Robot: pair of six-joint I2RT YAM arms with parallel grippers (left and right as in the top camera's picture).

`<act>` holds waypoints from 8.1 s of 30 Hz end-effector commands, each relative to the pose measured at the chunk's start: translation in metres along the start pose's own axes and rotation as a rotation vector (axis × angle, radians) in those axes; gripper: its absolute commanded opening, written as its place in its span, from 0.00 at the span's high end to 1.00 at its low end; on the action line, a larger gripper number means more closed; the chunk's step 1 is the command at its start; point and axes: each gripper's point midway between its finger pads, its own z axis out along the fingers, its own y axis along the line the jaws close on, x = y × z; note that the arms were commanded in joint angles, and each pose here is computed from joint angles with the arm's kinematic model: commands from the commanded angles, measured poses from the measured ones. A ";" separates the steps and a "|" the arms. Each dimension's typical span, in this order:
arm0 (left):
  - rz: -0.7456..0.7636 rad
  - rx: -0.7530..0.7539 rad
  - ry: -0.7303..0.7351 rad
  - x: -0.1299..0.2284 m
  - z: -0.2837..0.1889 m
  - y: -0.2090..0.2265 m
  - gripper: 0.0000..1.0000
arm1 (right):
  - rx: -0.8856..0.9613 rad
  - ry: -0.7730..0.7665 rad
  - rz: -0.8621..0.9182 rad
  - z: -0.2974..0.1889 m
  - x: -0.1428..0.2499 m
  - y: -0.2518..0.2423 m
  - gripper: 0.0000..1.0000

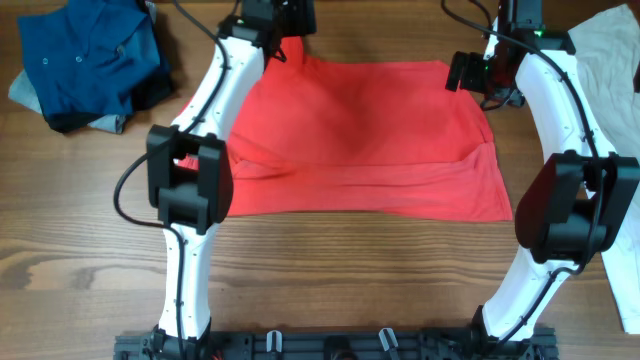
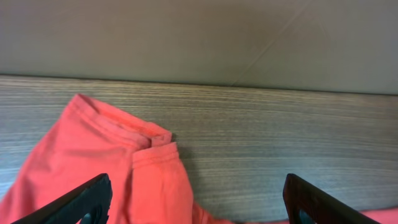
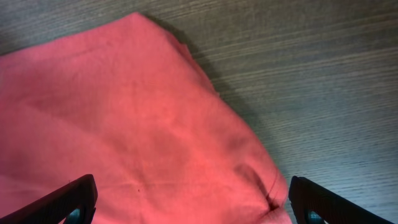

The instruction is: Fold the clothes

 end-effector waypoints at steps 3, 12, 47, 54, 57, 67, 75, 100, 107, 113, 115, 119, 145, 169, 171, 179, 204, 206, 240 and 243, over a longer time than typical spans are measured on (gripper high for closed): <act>0.008 -0.049 0.019 0.023 0.034 0.016 0.12 | 0.030 -0.034 -0.021 -0.003 -0.010 -0.003 0.01; -0.034 -0.063 0.101 0.070 0.068 0.025 0.31 | 0.029 -0.044 -0.019 -0.003 -0.013 -0.003 0.01; -0.027 -0.124 0.246 0.124 0.083 0.045 0.96 | -0.188 -0.142 0.075 0.094 -0.048 0.034 0.00; -0.027 -0.128 0.256 0.126 0.082 0.046 0.96 | -0.207 -0.107 0.076 0.096 -0.040 0.037 0.18; -0.026 -0.130 0.264 0.128 0.082 0.047 0.95 | -0.201 -0.079 0.086 0.096 -0.033 0.036 0.56; -0.027 -0.131 0.267 0.129 0.081 0.047 0.95 | -0.175 0.069 0.077 0.098 0.007 0.050 0.87; -0.057 -0.135 0.267 0.129 0.081 0.047 0.94 | 0.062 0.036 0.016 0.076 0.016 0.052 0.30; -0.056 -0.136 0.270 0.130 0.081 0.047 0.94 | -0.165 0.120 0.197 0.080 0.009 0.019 0.26; -0.057 -0.136 0.270 0.130 0.081 0.047 0.94 | -0.157 0.154 0.202 0.094 0.018 0.018 0.43; -0.056 -0.138 0.277 0.132 0.081 0.048 0.94 | -0.123 0.146 0.234 0.100 0.017 0.012 0.82; -0.056 -0.139 0.279 0.132 0.081 0.048 0.94 | -0.078 0.129 0.249 0.099 0.013 0.005 0.87; -0.058 -0.142 0.280 0.132 0.080 0.050 0.94 | 0.014 0.076 0.247 0.081 -0.004 -0.012 0.94; -0.066 -0.200 0.413 0.065 -0.089 0.043 0.96 | 0.158 0.021 0.456 -0.034 -0.007 -0.046 0.96; -0.176 -0.335 0.894 0.146 -0.169 0.101 0.00 | 0.053 0.260 0.333 -0.050 0.045 -0.031 0.45; -0.175 -0.311 0.816 0.134 -0.151 0.100 0.00 | 0.007 0.261 0.304 -0.046 0.043 -0.024 0.32; -0.168 -0.214 0.754 0.136 -0.103 0.092 0.04 | -0.059 0.268 0.261 -0.036 0.045 -0.008 0.28; -0.311 -0.215 1.011 0.191 -0.111 0.144 0.96 | -0.060 0.285 0.232 -0.023 0.055 -0.003 0.28; -0.326 -0.229 1.056 0.197 -0.121 0.144 0.96 | -0.060 0.285 0.231 -0.023 0.055 -0.003 0.27; -0.343 -0.578 1.285 0.248 -0.247 0.177 0.89 | -0.078 0.302 0.178 -0.001 0.072 0.027 0.25; -0.365 -0.556 1.204 0.242 -0.228 0.182 0.85 | -0.091 0.270 0.169 0.003 0.065 0.029 0.26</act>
